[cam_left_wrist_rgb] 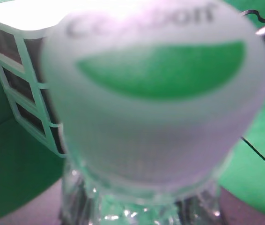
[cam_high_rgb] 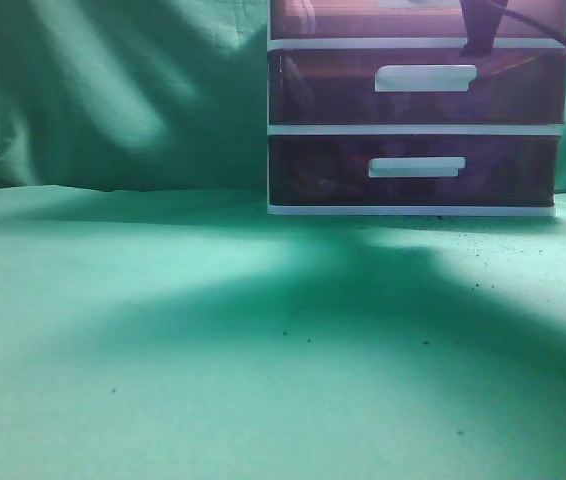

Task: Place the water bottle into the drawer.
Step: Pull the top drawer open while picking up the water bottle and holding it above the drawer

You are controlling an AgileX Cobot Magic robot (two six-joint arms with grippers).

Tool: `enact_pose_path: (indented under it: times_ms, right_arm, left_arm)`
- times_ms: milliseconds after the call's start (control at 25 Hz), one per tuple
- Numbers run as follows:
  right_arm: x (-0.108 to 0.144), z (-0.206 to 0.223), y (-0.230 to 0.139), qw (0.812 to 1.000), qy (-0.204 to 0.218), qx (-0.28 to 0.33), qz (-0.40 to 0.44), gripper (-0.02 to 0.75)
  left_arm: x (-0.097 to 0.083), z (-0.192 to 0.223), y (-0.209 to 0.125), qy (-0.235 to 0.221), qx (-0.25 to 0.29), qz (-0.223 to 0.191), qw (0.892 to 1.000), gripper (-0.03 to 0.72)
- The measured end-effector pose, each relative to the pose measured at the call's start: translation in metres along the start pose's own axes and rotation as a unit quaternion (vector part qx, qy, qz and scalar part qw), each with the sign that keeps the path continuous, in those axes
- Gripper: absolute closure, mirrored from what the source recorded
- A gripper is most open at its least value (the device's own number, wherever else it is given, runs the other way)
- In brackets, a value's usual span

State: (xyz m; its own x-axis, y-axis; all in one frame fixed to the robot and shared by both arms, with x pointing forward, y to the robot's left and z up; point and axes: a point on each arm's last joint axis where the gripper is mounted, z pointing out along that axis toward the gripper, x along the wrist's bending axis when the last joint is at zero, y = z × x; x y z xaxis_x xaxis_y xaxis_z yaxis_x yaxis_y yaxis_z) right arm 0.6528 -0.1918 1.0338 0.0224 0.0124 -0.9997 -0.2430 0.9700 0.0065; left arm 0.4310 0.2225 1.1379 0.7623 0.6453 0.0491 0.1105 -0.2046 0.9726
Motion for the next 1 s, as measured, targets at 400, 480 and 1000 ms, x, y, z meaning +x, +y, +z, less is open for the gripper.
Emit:
enact_pose_path:
  times_ms: [400,480,1000]
  right_arm:
    - [0.006,-0.013,0.000,1.000,-0.009,0.000,-0.002,0.642]
    - [0.010,-0.023,0.000,1.000,-0.014,-0.001,-0.004,0.642]
    - [0.022,-0.103,0.027,0.999,-0.022,-0.013,0.019,0.642]
  left_arm:
    - [0.000,0.000,0.000,0.001,0.000,0.000,1.000,0.377]
    - [0.000,0.000,0.000,0.002,0.000,0.000,1.000,0.377]
    - [0.001,0.000,0.000,0.007,0.000,0.000,1.000,0.377]
